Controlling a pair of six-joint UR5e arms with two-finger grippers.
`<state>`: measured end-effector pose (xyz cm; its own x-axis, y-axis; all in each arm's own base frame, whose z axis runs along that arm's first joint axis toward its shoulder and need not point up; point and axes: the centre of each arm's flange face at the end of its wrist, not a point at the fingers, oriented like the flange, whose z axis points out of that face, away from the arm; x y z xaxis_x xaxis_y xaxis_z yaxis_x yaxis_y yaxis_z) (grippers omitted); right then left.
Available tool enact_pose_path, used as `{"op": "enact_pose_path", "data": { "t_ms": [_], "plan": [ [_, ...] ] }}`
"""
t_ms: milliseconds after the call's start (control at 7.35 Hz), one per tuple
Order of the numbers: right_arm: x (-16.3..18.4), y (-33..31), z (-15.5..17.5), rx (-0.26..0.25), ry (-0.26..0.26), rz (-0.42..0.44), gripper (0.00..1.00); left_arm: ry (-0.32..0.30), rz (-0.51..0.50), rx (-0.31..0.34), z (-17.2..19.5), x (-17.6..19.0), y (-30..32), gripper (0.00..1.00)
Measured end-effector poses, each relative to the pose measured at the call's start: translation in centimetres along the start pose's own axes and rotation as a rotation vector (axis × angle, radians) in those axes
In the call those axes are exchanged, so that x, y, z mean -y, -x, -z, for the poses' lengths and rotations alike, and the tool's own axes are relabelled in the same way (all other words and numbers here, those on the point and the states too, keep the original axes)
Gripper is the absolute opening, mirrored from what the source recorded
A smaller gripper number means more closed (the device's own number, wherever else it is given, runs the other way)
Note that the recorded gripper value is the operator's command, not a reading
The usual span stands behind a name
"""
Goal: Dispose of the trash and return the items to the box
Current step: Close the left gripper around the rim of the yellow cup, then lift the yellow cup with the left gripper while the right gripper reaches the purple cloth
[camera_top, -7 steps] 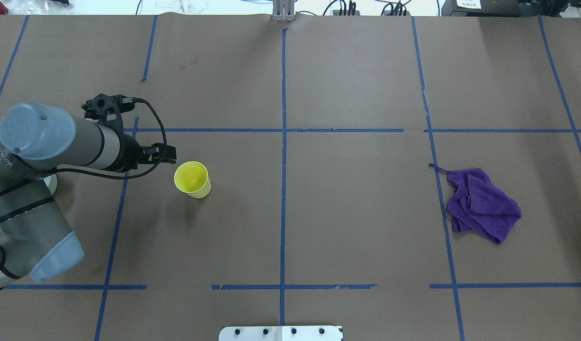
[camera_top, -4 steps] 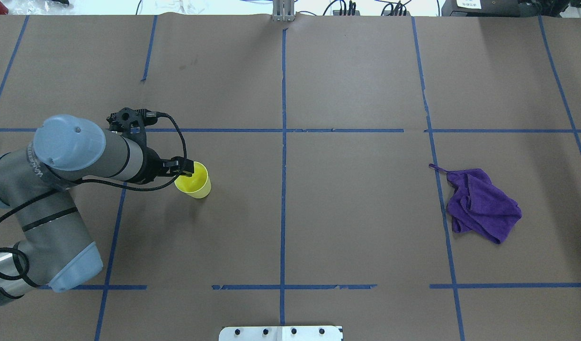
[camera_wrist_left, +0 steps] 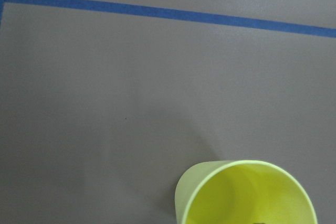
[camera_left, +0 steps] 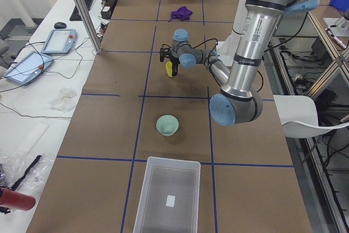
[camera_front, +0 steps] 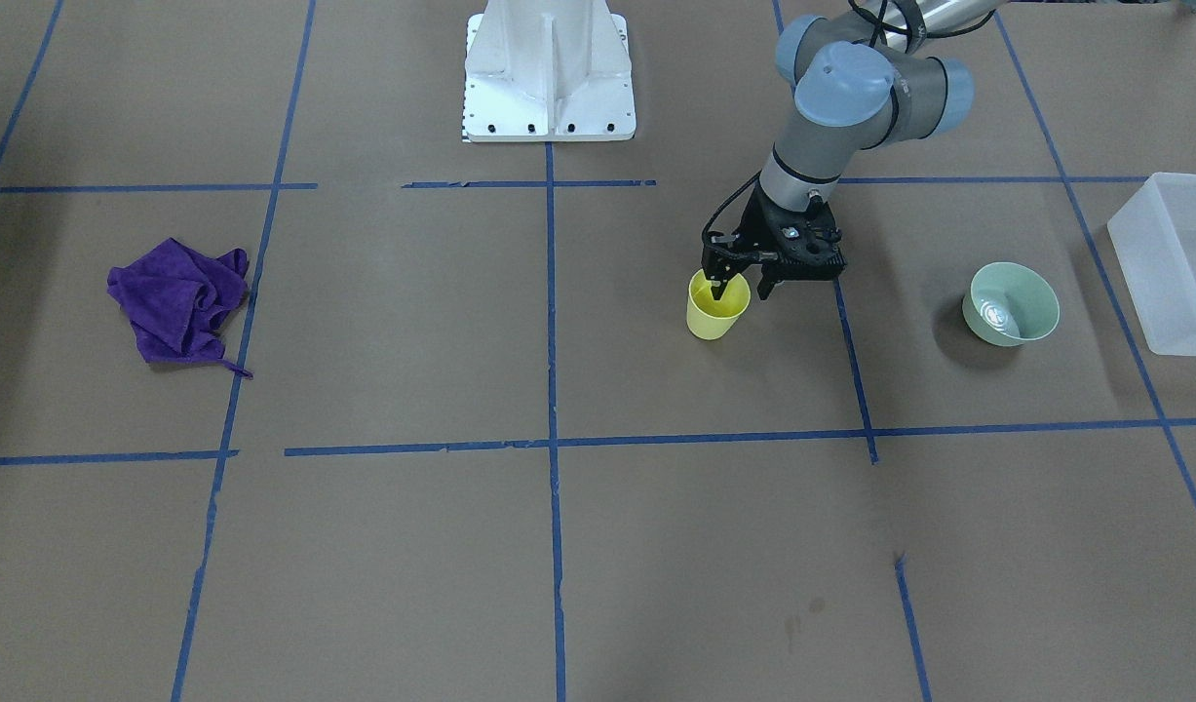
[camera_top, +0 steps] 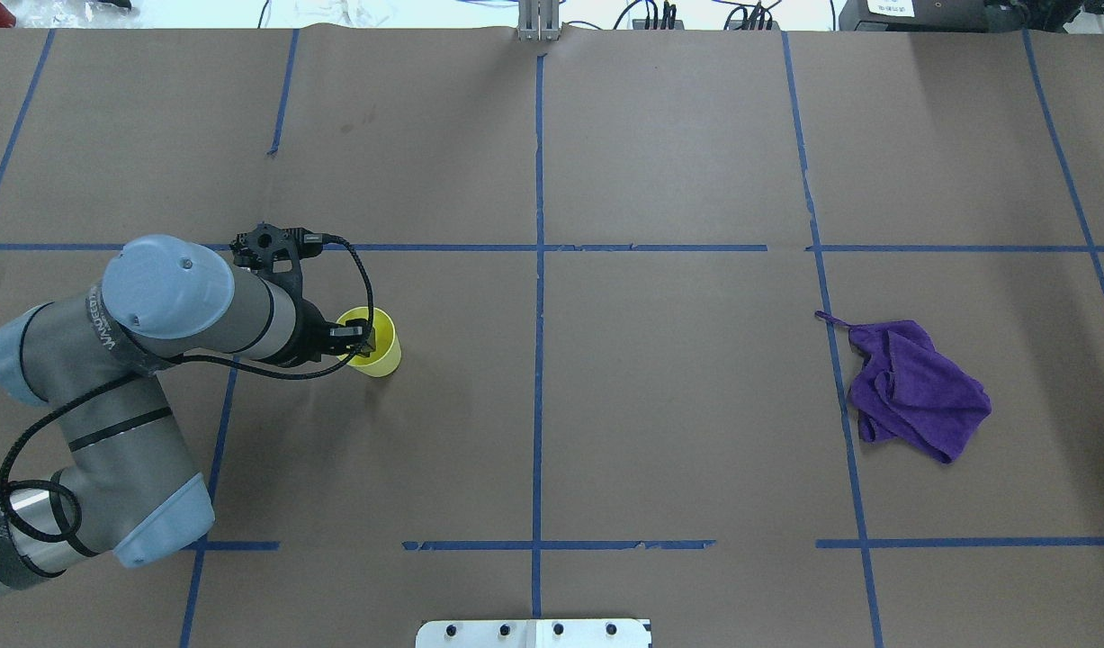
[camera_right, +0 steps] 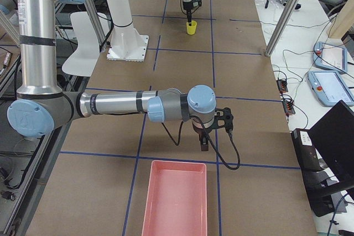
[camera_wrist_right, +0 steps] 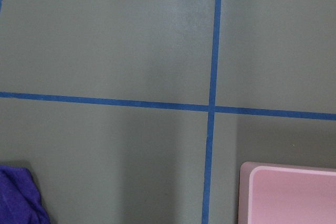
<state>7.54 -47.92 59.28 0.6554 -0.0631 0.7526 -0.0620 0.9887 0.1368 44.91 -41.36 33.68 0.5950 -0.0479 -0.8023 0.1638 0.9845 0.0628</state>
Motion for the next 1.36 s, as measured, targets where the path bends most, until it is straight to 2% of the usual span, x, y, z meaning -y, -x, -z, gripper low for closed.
{"op": "enact_pose_path", "data": {
  "t_ms": [408, 545, 817, 1089, 1361],
  "plan": [
    [0.0, 0.0, 0.0, 0.0, 0.001, -0.001, 1.0, -0.002, -0.011, -0.019, 1.0, 0.1, -0.8, 0.0],
    [0.0, 0.2, -0.1, 0.002, 0.002, 0.001, 1.0, -0.009, -0.005, -0.021, 2.5, 0.7, -1.0, 0.0],
    [0.4, 2.9, -0.9, 0.014, 0.01, -0.037, 1.0, -0.034, 0.035, 0.002, 7.9, 4.0, -1.3, 0.0],
    [-1.0, 7.7, -3.9, 0.023, -0.01, -0.087, 1.0, -0.08, -0.001, 0.045, 13.6, 7.9, -1.3, 0.0],
    [-3.8, 13.0, -8.8, 0.033, -0.038, -0.122, 1.0, -0.133, -0.061, 0.075, 18.3, 11.6, 1.3, 0.0]
  ]
}}
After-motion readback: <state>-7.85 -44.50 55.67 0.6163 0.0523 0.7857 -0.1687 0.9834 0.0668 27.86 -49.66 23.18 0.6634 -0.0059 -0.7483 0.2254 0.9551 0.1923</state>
